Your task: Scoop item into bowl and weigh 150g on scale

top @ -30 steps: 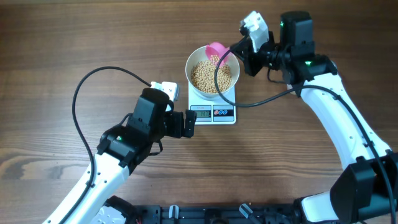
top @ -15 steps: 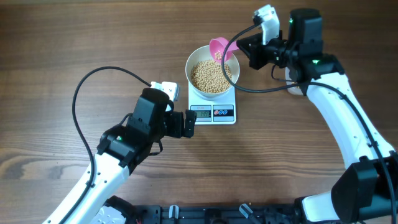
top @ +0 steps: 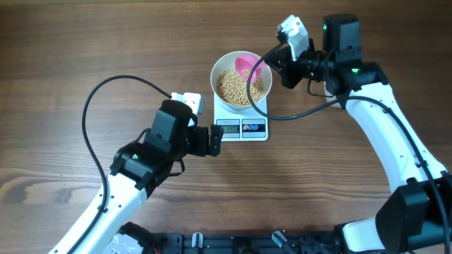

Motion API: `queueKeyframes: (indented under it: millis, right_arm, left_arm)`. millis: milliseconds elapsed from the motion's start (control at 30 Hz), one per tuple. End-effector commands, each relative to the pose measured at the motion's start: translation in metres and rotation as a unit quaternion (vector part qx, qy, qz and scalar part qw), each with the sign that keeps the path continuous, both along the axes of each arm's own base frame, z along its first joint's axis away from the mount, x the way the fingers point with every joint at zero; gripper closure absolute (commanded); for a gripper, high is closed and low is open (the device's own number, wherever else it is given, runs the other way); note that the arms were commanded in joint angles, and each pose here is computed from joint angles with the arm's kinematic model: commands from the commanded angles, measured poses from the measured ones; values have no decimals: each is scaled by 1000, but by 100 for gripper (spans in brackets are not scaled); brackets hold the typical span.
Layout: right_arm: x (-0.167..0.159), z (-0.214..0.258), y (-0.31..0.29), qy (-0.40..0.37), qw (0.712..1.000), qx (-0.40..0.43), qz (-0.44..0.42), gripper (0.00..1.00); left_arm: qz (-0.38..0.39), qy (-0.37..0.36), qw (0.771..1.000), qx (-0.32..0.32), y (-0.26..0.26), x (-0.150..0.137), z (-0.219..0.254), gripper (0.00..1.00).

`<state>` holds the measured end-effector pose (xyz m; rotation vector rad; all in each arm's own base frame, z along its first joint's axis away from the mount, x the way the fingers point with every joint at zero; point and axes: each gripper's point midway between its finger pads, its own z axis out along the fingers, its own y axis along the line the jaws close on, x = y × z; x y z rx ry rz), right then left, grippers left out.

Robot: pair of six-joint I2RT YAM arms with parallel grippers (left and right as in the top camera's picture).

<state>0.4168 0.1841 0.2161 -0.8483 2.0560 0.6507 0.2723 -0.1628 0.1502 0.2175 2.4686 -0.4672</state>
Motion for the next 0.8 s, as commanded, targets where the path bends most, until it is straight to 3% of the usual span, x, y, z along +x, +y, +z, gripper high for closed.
queueKeyframes:
  millis: [0,767]
  right_arm:
    - [2,13,-3,-32,999,-11,1,96]
    - [5,17,1,-68,997,-27,25,96]
  left_arm:
    - [-1,-6,1000,7,2,3,1,0]
    - [-1,-6,1000,7,2,3,1,0]
